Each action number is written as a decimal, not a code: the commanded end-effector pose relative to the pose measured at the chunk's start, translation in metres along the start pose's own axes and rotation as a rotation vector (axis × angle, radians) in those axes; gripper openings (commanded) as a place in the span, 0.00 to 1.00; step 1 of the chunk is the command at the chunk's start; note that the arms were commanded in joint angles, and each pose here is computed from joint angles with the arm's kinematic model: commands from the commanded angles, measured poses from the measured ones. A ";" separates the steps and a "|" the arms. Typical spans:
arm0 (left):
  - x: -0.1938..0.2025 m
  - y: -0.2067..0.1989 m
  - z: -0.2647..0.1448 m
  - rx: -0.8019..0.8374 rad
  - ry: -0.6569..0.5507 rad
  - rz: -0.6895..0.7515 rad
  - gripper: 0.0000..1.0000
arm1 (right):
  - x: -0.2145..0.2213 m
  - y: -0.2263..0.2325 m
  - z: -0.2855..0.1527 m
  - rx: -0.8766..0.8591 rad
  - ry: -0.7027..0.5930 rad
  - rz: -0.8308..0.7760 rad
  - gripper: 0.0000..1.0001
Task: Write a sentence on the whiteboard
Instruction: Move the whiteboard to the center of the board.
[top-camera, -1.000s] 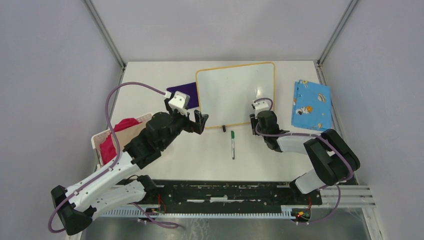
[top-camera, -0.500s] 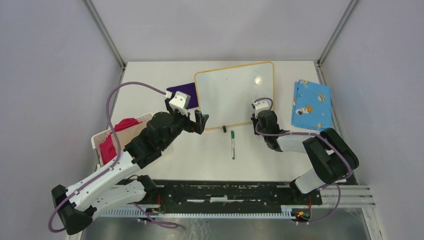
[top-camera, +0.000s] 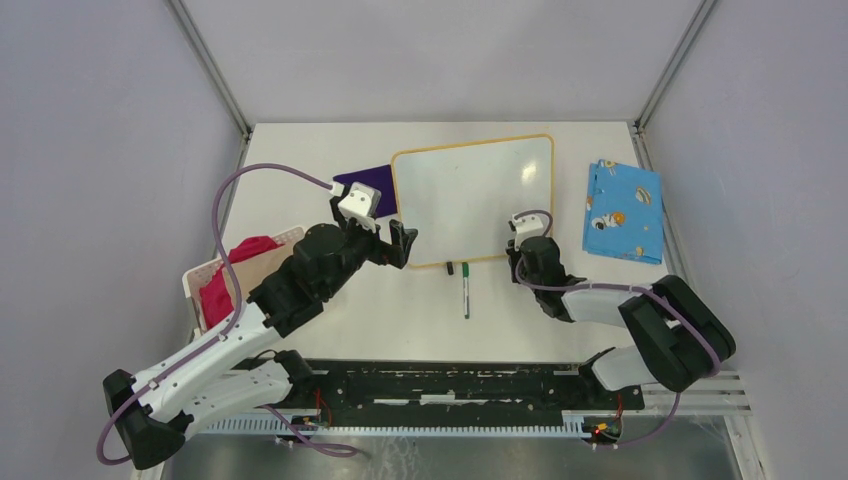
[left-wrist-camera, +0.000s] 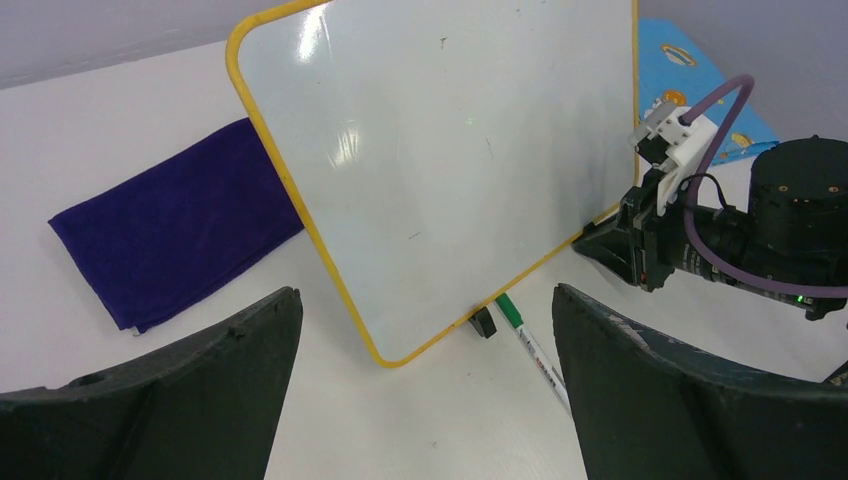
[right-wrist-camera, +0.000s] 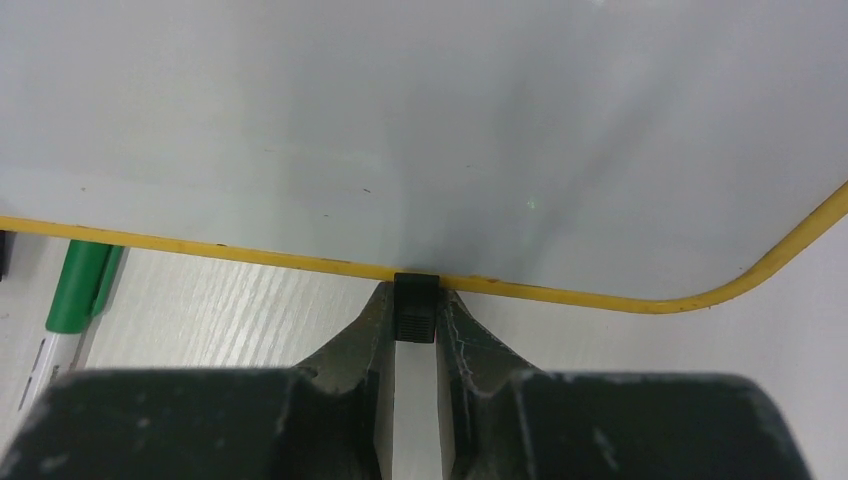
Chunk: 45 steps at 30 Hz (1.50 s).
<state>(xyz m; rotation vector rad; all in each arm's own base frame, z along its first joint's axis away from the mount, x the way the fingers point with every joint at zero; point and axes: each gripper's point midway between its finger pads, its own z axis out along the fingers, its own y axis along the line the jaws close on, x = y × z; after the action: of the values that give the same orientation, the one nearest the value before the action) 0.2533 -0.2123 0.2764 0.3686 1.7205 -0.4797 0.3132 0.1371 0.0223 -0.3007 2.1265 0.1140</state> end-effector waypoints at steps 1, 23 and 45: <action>-0.014 -0.005 0.002 0.022 -0.050 0.015 1.00 | 0.001 0.010 -0.011 -0.027 -0.028 0.044 0.00; -0.011 -0.005 0.003 0.019 -0.040 0.017 1.00 | 0.030 0.025 -0.026 -0.032 0.015 0.115 0.00; -0.010 -0.007 0.002 0.027 -0.039 0.022 1.00 | 0.022 0.023 -0.044 -0.041 -0.007 0.143 0.45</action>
<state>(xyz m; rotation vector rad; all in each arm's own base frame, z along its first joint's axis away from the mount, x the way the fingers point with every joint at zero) 0.2537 -0.2159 0.2712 0.3812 1.7347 -0.4766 0.2661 0.1452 0.0181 -0.1861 2.1484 0.2044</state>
